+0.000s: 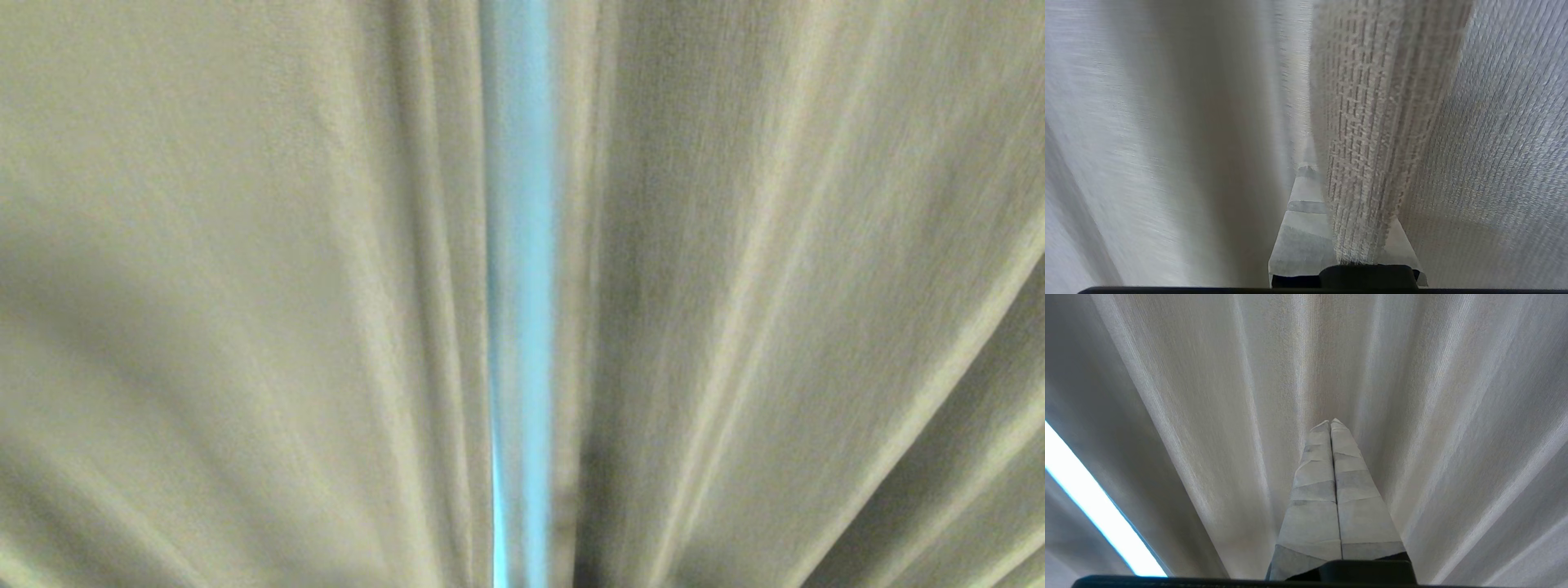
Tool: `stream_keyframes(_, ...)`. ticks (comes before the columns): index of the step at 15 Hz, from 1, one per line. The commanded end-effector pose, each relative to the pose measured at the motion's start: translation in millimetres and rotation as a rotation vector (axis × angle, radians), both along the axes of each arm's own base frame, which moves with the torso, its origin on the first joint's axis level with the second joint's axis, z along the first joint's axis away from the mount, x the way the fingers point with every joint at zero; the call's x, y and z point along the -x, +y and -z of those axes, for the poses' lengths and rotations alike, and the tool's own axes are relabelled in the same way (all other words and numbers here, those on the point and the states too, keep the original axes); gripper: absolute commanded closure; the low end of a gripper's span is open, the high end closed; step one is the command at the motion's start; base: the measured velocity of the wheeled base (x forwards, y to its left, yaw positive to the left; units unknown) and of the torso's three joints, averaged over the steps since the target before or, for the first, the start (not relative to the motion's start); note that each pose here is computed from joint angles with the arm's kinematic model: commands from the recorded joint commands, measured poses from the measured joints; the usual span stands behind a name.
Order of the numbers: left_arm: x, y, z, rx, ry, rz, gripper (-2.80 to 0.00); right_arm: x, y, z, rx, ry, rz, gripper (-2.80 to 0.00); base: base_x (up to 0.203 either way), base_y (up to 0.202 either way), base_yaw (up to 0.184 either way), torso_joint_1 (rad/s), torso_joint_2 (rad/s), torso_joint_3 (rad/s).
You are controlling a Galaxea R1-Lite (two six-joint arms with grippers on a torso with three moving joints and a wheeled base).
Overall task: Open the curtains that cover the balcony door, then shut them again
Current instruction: Pull the outer curtains open on both sides
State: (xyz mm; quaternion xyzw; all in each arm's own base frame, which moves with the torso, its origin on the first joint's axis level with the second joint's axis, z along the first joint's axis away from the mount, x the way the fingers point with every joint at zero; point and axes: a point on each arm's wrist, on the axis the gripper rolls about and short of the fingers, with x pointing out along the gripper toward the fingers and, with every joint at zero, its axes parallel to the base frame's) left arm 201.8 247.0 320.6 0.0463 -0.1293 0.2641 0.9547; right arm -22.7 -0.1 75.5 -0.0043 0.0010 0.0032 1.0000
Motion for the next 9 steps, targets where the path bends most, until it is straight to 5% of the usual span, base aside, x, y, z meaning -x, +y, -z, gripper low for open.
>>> stream_keyframes(1, -10, 29, 12, 0.022, 0.017, -0.026, 0.0, 0, 0, 0, 0.001, 0.001, -0.001, 0.0, 0.0, 0.0, 0.0, 0.0, 0.0, 0.0)
stream_keyframes(9, 6, 112, 28, 0.036, 0.001, -0.105, 0.0, 0, 0, 0, 0.001, 0.0, -0.001, 0.0, 0.0, 0.0, 0.0, 0.0, 0.0, 0.0)
